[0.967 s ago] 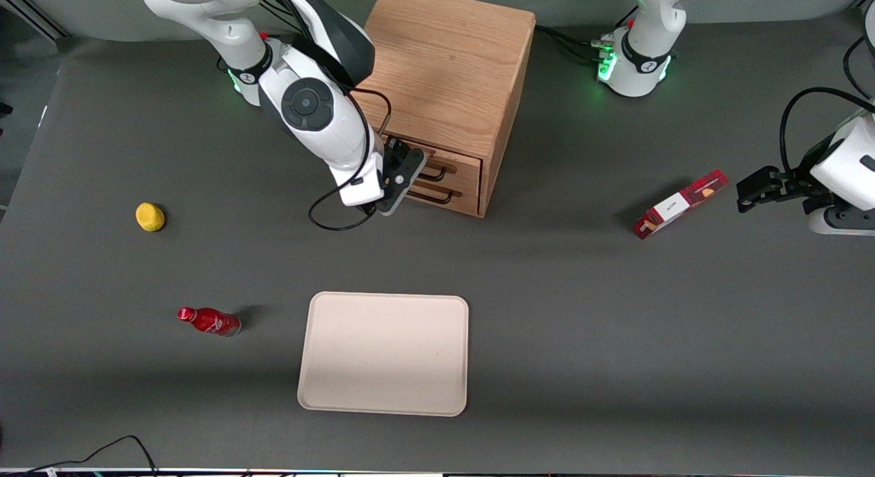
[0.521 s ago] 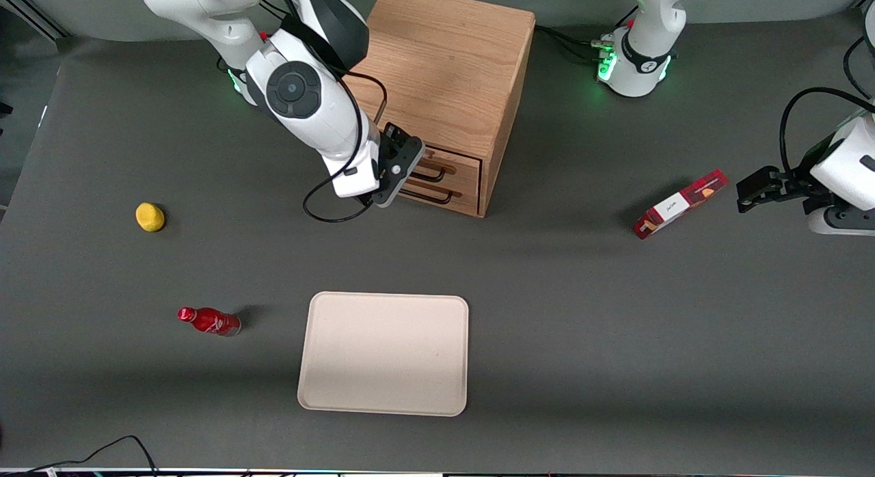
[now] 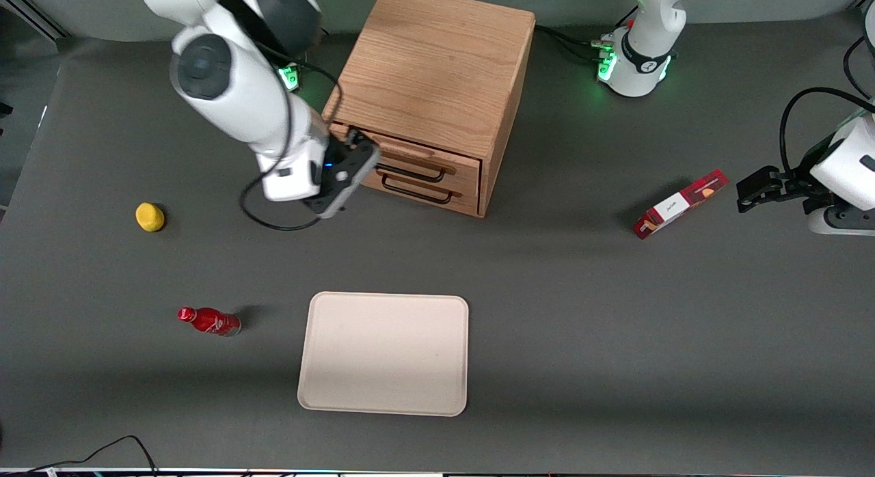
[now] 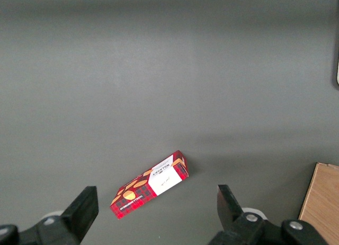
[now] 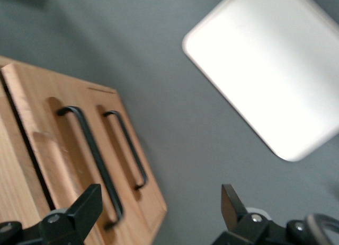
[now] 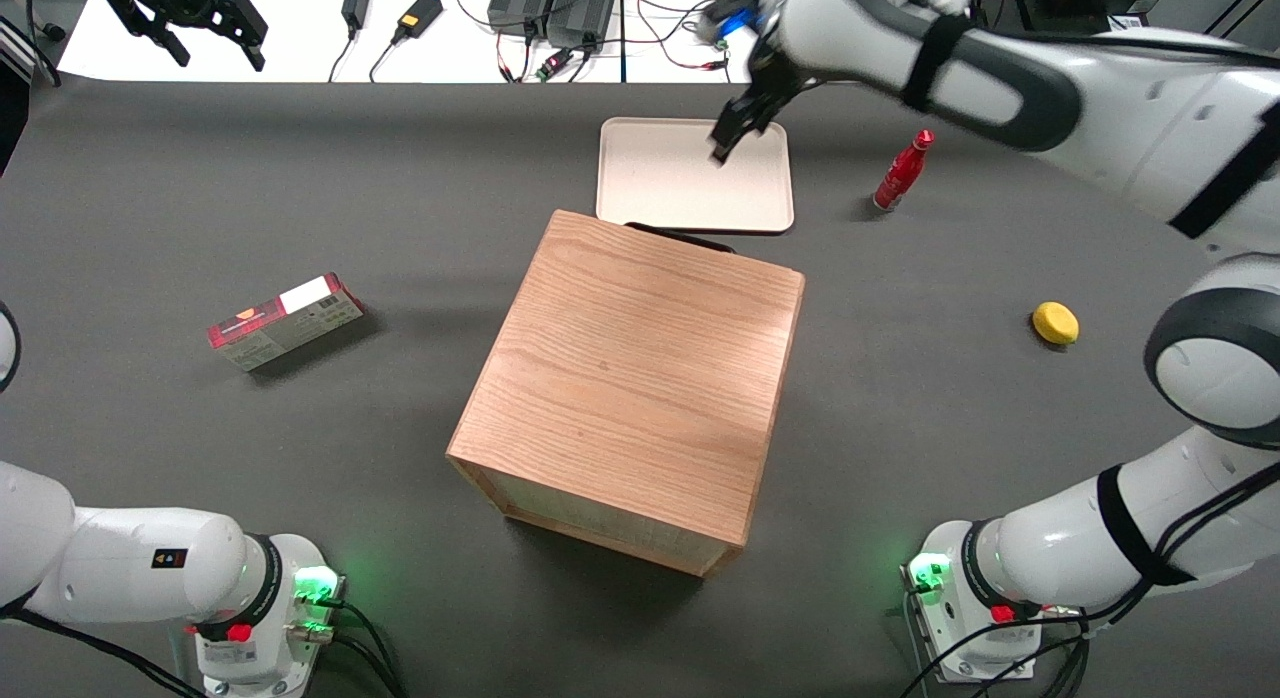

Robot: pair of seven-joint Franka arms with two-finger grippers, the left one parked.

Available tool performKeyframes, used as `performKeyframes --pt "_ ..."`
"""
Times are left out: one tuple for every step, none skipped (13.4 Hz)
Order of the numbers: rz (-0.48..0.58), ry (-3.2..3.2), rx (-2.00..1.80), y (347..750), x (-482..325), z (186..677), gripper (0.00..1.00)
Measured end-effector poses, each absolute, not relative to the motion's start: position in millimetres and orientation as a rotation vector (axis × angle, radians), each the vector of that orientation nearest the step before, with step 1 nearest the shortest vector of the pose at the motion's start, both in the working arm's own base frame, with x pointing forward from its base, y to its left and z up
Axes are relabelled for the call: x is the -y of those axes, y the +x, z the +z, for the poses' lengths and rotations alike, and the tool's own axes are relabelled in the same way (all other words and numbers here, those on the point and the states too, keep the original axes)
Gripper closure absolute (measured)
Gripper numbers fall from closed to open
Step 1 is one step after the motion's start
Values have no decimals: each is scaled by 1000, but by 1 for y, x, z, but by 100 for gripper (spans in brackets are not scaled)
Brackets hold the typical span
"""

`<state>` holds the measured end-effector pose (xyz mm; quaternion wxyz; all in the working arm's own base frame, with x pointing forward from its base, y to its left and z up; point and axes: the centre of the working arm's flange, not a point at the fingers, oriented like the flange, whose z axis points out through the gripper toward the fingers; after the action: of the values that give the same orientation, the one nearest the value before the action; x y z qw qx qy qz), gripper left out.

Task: Close top drawer

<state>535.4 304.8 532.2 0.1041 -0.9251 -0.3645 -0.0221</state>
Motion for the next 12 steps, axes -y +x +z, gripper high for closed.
performKeyframes --pt "-84 -2763 1022 541 -280 545 0" --pt "-98 -2797 965 547 -255 557 0" --pt "-108 -2831 901 551 -227 568 0" --pt "-114 -2862 832 556 -198 578 0" --pt "-109 -2889 764 559 -170 584 0" --pt "-94 -2915 685 560 -141 590 0" --pt "-79 -2939 599 561 -113 594 0" --pt "-68 -2966 533 561 -88 597 0" --pt "-50 -3008 471 559 -66 600 0" --pt "-29 -3052 389 555 -54 602 0" --pt "-3 -3080 306 549 -50 604 0" --pt "17 -3098 247 543 -50 607 0"
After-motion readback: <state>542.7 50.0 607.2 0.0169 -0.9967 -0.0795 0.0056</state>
